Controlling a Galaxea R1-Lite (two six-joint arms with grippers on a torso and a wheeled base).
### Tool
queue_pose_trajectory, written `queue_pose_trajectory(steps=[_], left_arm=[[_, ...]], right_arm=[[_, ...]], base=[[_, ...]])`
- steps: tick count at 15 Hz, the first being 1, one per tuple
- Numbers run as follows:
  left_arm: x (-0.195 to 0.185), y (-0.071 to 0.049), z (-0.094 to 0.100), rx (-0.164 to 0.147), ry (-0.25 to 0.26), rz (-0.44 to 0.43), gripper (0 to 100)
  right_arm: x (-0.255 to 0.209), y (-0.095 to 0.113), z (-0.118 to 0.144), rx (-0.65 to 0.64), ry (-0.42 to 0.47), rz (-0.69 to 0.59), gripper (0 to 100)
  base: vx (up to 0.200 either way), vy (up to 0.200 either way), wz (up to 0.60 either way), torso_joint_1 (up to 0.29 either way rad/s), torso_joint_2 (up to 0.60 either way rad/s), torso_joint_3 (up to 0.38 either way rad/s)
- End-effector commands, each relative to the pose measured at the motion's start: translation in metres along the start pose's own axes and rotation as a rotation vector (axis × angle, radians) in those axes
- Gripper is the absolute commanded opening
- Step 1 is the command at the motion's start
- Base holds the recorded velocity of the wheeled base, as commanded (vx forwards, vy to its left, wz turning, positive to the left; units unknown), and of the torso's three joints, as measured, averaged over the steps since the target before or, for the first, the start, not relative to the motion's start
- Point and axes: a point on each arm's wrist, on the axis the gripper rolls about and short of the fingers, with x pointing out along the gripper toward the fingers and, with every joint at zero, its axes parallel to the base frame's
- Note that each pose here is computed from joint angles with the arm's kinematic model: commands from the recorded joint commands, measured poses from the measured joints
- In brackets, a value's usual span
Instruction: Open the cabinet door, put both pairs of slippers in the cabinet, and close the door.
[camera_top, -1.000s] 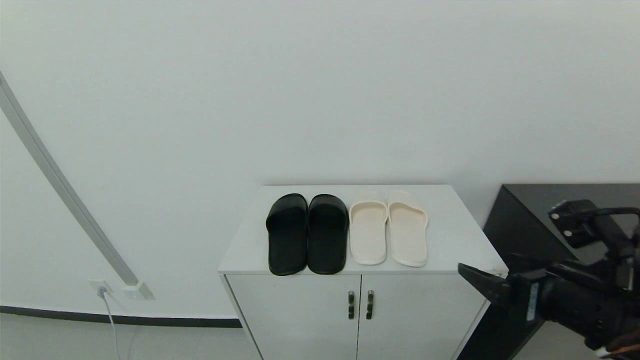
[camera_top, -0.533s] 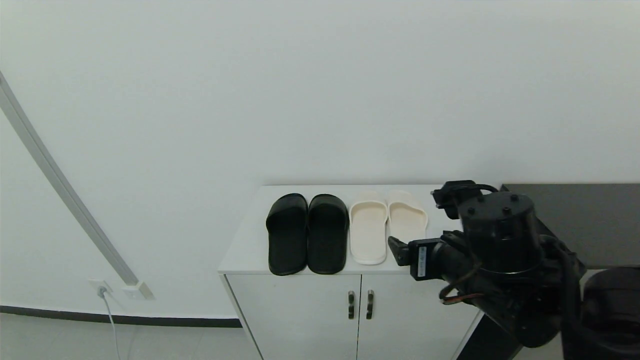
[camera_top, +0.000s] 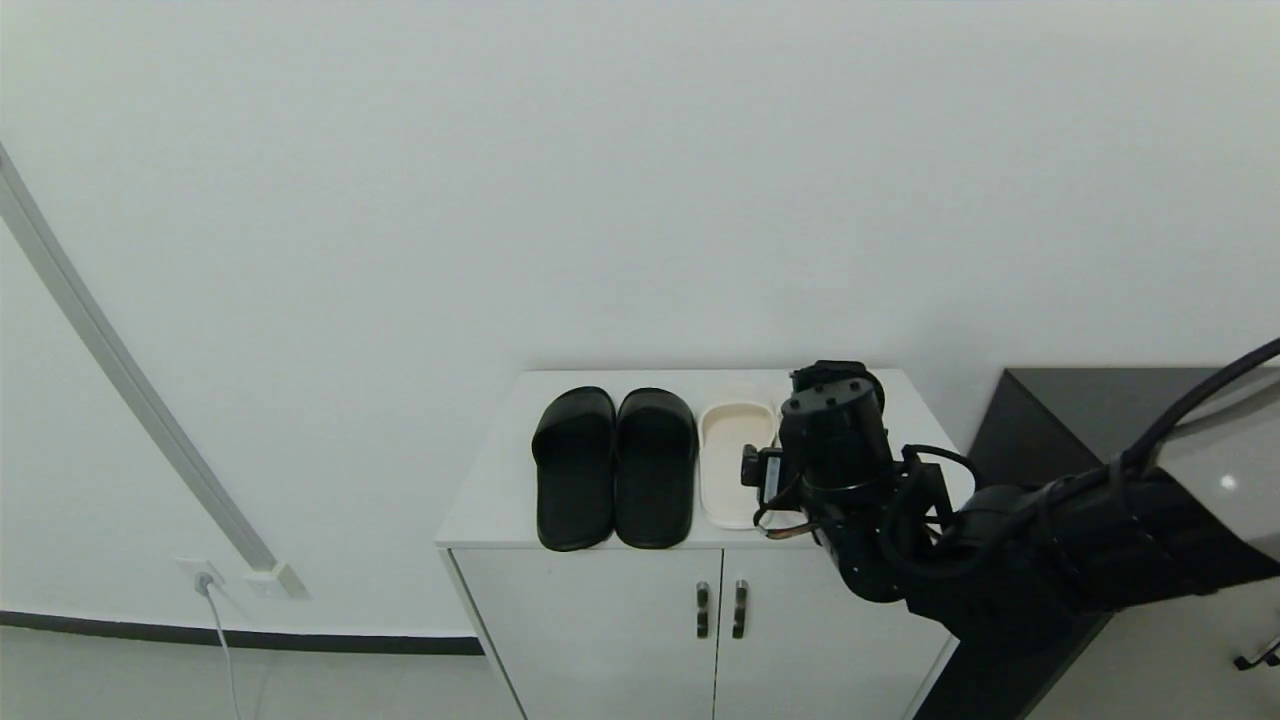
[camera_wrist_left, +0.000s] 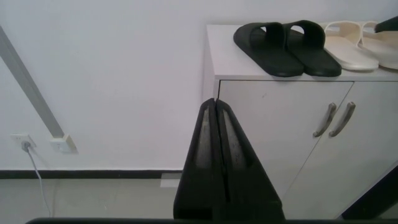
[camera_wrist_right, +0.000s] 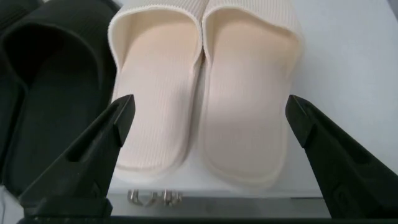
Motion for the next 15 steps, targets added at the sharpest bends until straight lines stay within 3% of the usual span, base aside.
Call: queue_pose_trajectory(steps=[1,9,15], left_arm=[[0.0,0.0,0.0,0.0,0.002,0.0,0],[0.0,0.0,0.0,0.0,0.002,0.0,0],[0.0,0.0,0.0,0.0,0.002,0.0,0]], right_arm=[[0.034,0.005,-0.011,-0.001,0.007,-0.04,100],[0.088,0.007,-0.012,-0.031,-0.059,-0.069,100],[0.099,0.007,-0.005,-0.047,-0.077,-0.046,100]], base=[[0.0,0.0,0.0,0.0,0.0,0.0],[0.0,0.0,0.0,0.0,0.0,0.0],[0.0,0.0,0.0,0.0,0.0,0.0]])
